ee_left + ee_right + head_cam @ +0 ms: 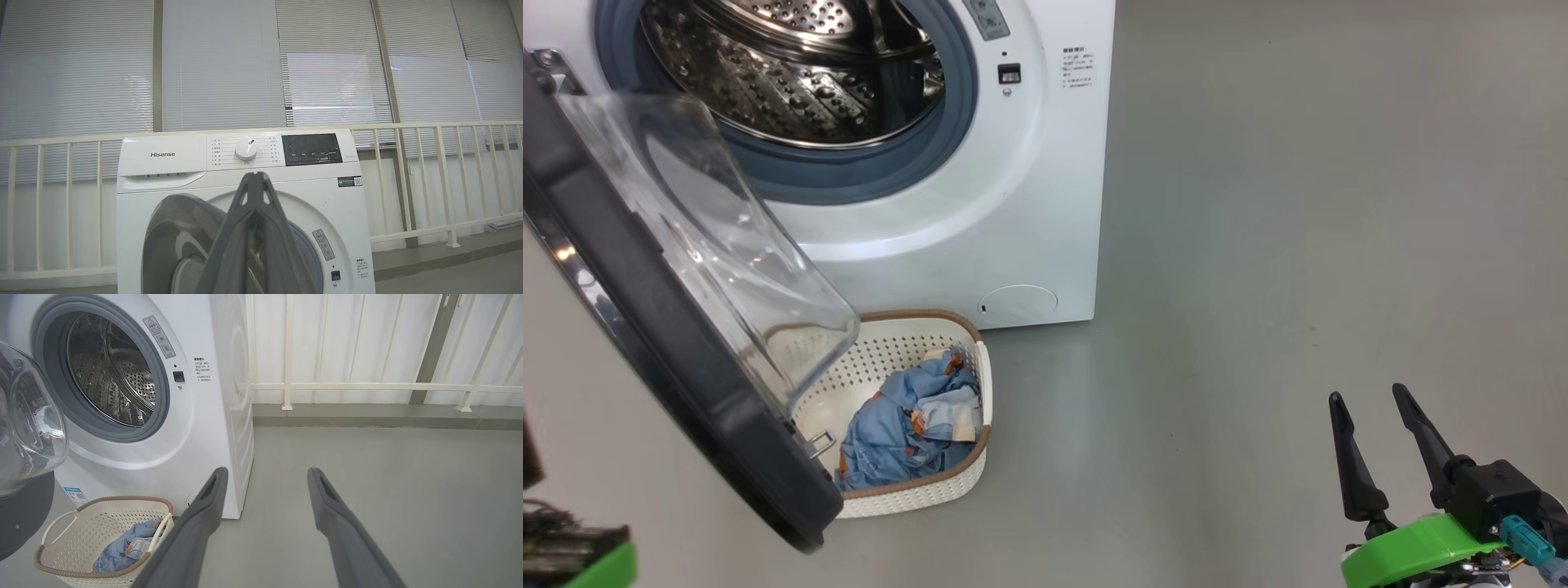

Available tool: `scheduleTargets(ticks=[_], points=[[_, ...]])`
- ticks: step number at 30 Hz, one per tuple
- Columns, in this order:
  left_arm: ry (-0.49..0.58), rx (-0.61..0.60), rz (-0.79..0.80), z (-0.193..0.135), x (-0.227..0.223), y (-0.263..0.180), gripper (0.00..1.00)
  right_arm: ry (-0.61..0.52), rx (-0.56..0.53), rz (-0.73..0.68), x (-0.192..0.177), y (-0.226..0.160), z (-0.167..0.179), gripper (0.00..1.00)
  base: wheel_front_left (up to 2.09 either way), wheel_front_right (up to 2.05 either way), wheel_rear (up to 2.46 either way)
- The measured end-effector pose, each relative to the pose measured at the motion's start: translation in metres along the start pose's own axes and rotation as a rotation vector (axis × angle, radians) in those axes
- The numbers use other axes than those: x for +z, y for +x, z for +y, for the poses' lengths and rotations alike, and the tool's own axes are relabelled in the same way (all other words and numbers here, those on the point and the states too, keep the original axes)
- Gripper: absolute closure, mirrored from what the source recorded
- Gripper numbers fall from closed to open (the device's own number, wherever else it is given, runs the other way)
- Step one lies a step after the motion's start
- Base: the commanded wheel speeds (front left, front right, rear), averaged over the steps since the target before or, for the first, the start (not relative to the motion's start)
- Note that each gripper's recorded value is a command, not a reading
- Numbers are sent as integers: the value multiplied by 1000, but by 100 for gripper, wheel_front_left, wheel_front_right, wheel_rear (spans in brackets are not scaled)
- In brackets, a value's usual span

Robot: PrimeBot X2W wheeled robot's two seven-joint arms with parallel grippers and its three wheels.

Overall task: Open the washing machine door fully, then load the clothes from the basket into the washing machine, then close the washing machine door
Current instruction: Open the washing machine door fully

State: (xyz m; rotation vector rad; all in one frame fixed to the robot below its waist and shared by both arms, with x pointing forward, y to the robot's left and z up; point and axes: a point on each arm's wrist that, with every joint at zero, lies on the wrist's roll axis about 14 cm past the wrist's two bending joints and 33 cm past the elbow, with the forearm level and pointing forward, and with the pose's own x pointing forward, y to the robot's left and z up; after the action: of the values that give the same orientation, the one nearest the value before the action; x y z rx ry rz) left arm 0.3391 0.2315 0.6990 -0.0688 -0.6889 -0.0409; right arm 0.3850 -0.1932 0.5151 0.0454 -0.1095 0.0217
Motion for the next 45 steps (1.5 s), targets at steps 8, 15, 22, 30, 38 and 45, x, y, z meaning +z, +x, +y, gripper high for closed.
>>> scheduleTargets(ticks=[8,15,22,30,38,45], points=[[-91,-228,-66,-69,21,6,100,1,-3,9,-3,-2,-1,0,0,0,0],[-228,-409,39,-131,1,-19,100,4,6,32,-10,-4,2,0,0,0,0],[-289,-473,216,-156,-40,-50,100,8,18,51,-16,-4,7,0,0,0,0],[-297,-464,415,-159,-89,-86,100,9,25,58,-19,-3,9,0,0,0,0],[-282,-383,540,-138,-127,-101,100,27,17,68,-22,-2,8,0,0,0,0],[-266,-307,592,-116,-149,-101,100,33,11,76,-26,-3,6,0,0,0,0]])
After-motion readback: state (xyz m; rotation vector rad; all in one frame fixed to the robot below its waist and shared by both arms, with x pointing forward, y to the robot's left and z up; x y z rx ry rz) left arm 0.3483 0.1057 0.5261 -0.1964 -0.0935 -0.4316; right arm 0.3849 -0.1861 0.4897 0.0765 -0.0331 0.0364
